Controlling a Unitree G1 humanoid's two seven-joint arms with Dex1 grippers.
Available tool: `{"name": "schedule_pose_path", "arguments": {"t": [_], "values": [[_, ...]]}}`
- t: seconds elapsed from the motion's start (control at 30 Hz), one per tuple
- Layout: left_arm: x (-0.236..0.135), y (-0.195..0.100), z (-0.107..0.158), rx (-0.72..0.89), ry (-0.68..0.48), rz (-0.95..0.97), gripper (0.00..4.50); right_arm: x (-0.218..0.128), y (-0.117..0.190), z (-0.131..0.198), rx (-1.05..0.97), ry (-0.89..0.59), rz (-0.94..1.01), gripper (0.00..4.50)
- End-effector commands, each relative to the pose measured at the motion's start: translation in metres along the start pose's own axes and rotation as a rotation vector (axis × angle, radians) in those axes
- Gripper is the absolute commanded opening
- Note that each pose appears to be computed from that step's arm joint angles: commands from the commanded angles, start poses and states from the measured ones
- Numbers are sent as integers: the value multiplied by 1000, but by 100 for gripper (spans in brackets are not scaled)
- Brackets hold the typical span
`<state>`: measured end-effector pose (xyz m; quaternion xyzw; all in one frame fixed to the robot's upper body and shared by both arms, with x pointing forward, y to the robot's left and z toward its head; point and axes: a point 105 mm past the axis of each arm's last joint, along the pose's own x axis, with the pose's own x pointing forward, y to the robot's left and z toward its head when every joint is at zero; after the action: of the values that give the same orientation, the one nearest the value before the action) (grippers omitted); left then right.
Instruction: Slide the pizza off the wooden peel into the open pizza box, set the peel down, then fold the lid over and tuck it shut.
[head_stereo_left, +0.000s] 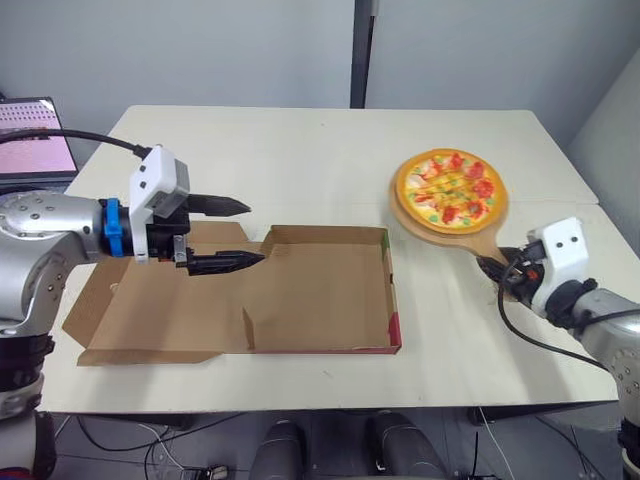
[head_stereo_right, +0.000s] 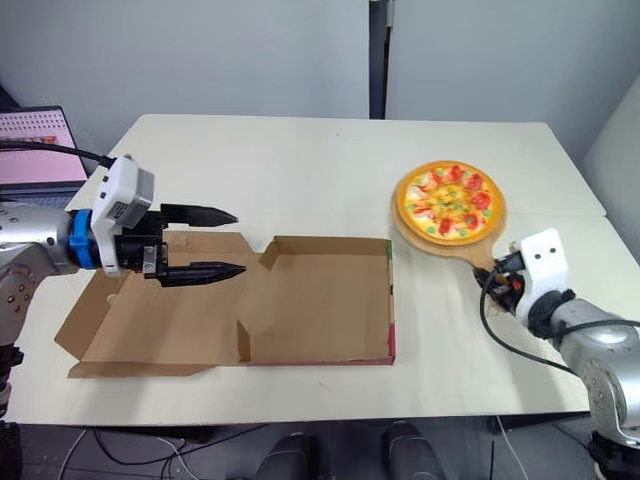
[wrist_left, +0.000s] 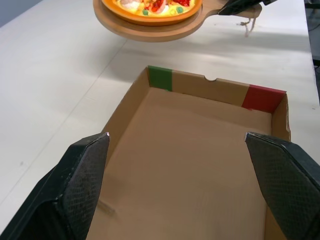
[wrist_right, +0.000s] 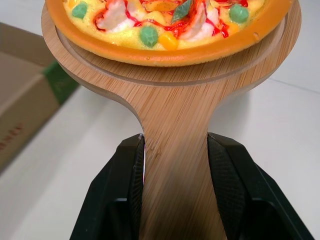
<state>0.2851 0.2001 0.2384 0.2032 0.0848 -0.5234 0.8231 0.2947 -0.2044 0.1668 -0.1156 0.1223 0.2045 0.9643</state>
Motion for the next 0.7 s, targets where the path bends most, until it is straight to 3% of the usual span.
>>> {"name": "schedule_pose_path", "arguments": {"t": [0.03,0.33,0.57,0.7], "values": [[-19,3,5,26,15,53,450,-1,16,36,-103,-91,113,162],[-44,3,-5,-5,63,117,450,17,52,62,-406,-80,356,162],[-50,-1,-8,-5,89,128,450,30,62,65,-507,-85,424,162],[-49,-4,-8,-7,88,125,450,37,62,67,-678,-84,423,162]]}}
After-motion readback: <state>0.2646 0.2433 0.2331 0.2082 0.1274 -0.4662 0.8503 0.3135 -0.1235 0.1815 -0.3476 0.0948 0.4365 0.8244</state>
